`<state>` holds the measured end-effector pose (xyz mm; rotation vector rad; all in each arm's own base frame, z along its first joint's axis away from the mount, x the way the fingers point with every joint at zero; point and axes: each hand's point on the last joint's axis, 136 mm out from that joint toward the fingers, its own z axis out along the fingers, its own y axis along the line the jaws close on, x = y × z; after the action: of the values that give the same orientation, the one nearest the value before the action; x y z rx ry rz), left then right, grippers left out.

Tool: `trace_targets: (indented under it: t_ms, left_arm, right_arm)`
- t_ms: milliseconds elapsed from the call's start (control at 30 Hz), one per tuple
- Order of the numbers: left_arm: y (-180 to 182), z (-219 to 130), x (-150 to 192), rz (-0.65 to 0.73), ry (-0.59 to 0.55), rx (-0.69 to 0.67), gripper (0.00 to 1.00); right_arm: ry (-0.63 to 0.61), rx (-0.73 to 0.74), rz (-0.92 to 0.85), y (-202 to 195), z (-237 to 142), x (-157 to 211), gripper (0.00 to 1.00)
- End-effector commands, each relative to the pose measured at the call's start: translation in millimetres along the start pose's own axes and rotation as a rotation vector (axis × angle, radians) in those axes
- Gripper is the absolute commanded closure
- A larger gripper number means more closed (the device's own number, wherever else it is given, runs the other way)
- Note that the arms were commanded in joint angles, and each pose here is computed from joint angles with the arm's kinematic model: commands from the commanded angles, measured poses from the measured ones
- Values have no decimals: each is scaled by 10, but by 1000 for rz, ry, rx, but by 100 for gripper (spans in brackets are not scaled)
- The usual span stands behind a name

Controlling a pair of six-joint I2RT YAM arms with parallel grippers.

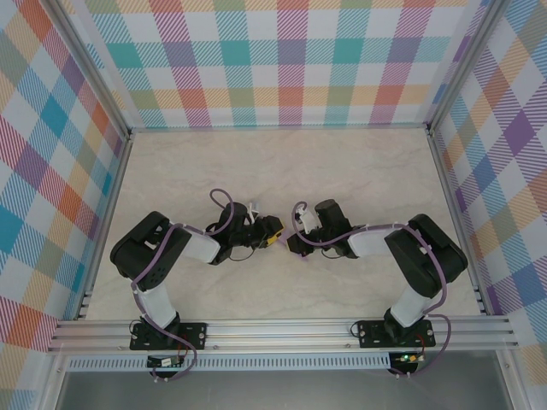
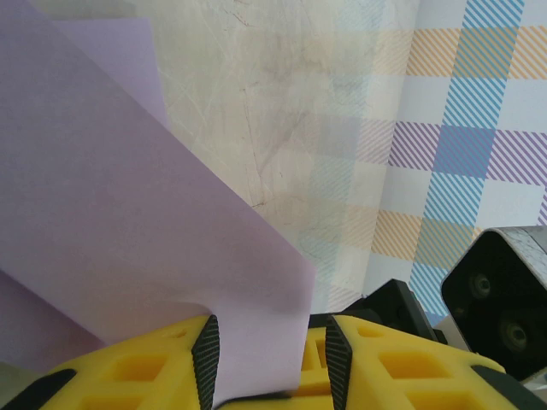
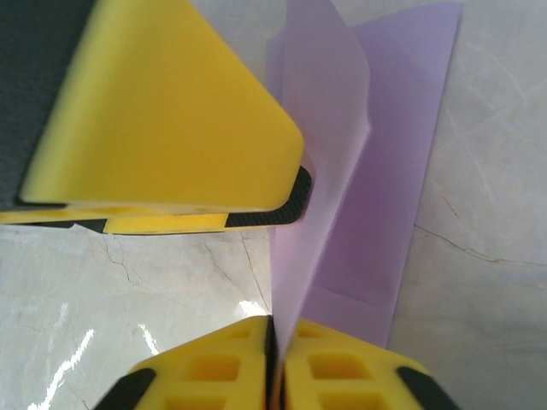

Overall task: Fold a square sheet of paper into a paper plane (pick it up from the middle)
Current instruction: Fold the wing for the fifth time at the center of the table.

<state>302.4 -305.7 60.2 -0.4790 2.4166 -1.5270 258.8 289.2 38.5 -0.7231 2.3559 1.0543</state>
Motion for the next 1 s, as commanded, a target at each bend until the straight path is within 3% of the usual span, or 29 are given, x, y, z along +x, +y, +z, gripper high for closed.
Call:
trace_targets:
  t_ms: [0,367,967]
  left_arm:
    - [-168,-22,3,27,-1,30,60]
    - [-180,-223,99,89,0,36,59]
    - [-103,-167,130,107,20,40,61]
  right_arm:
    - [3,-38,5,38,34,-28,95]
    - [-11,-175,199,148,95,-63,100]
    - [32,-226,369,81,131,0,100]
